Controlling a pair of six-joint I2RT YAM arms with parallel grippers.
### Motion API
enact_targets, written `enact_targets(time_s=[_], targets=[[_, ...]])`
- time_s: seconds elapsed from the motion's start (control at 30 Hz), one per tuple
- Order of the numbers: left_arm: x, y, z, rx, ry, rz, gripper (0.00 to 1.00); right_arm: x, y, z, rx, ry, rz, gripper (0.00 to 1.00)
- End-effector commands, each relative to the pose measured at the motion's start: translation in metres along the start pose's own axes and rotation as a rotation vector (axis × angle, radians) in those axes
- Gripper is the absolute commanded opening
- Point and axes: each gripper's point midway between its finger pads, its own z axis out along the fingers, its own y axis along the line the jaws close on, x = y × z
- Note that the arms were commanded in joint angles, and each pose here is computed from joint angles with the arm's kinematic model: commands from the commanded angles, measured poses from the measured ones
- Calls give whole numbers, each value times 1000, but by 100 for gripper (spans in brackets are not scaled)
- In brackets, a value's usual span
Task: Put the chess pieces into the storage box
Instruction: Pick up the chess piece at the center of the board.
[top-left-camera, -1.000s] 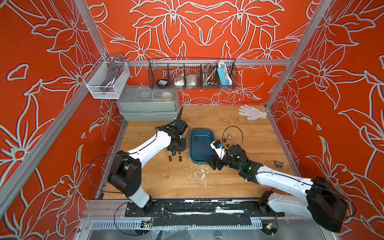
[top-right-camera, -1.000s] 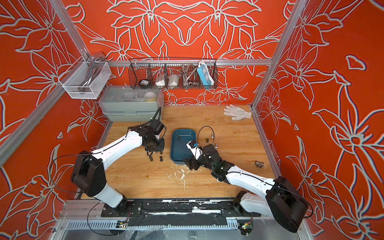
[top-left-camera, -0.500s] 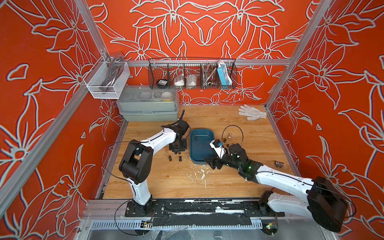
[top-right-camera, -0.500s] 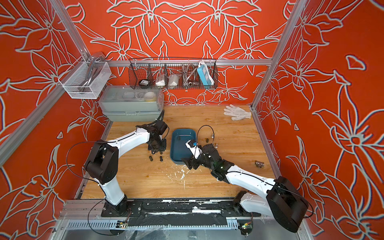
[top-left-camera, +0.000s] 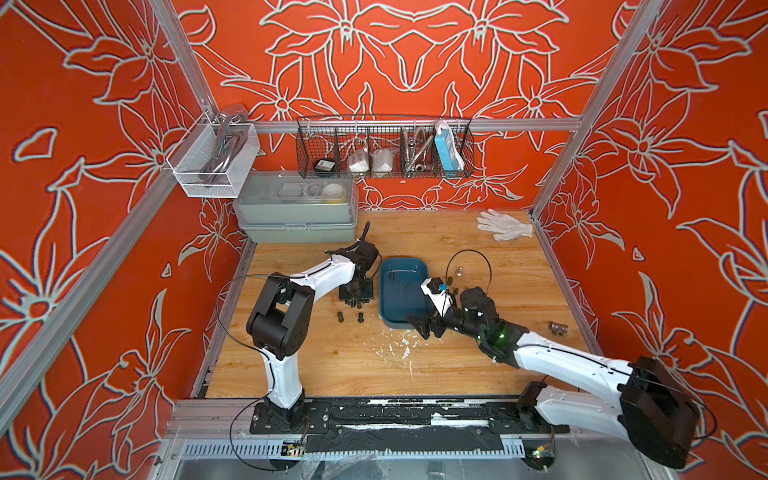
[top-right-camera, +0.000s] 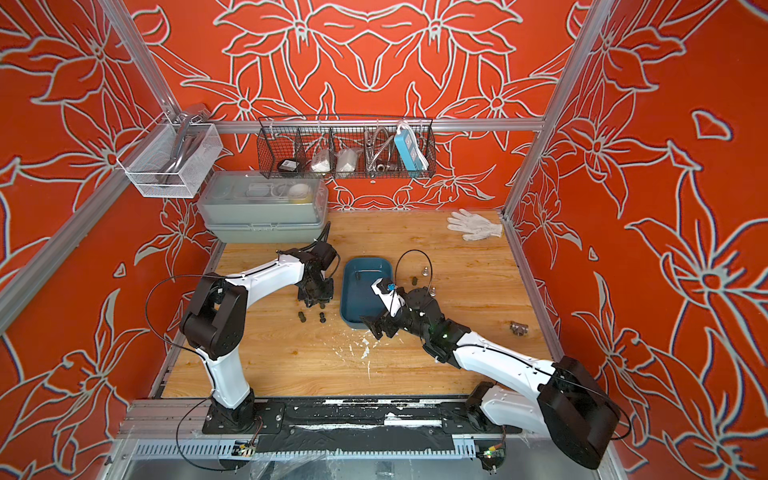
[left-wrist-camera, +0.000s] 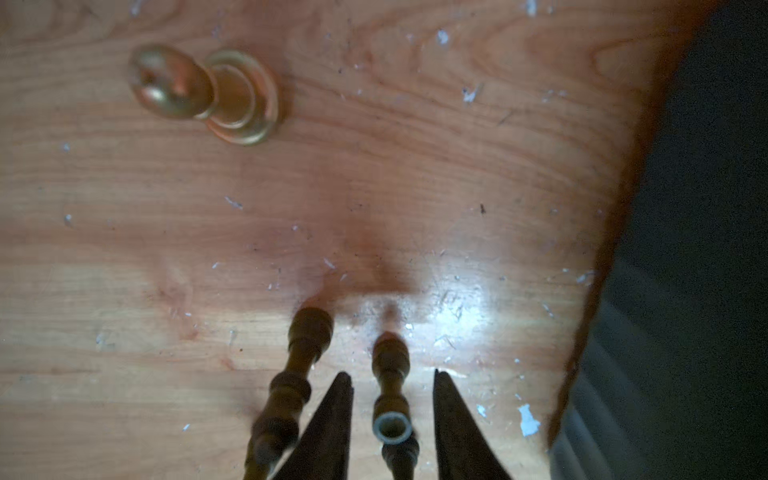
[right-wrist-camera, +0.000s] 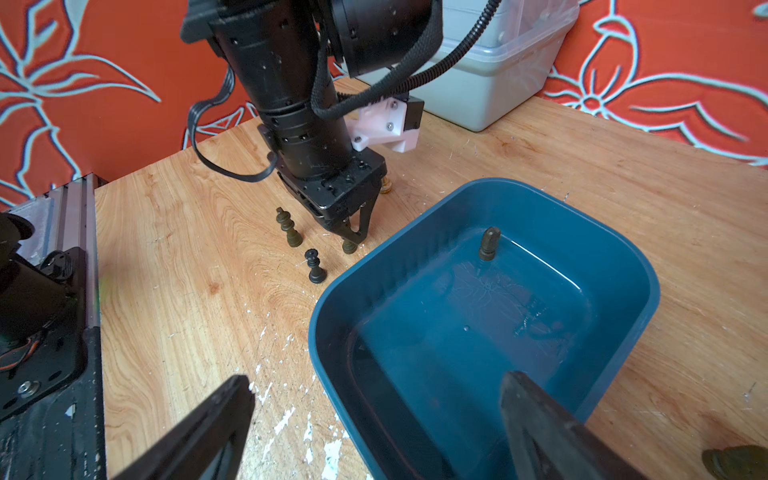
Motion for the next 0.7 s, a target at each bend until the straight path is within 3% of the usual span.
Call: enact_targets(time_s=[0.0,0.3,0.67], targets=[[-6,2,2,-12,-7,0,29,-2,1,-3,9,-21,-10,98],[-5,3,1,-16,-11,-5,22,-1,-5,-4,46,-16,-4,98],[-3,6,5,-32,0,-2,25,-2,-7,-4,55,-17,1,97]])
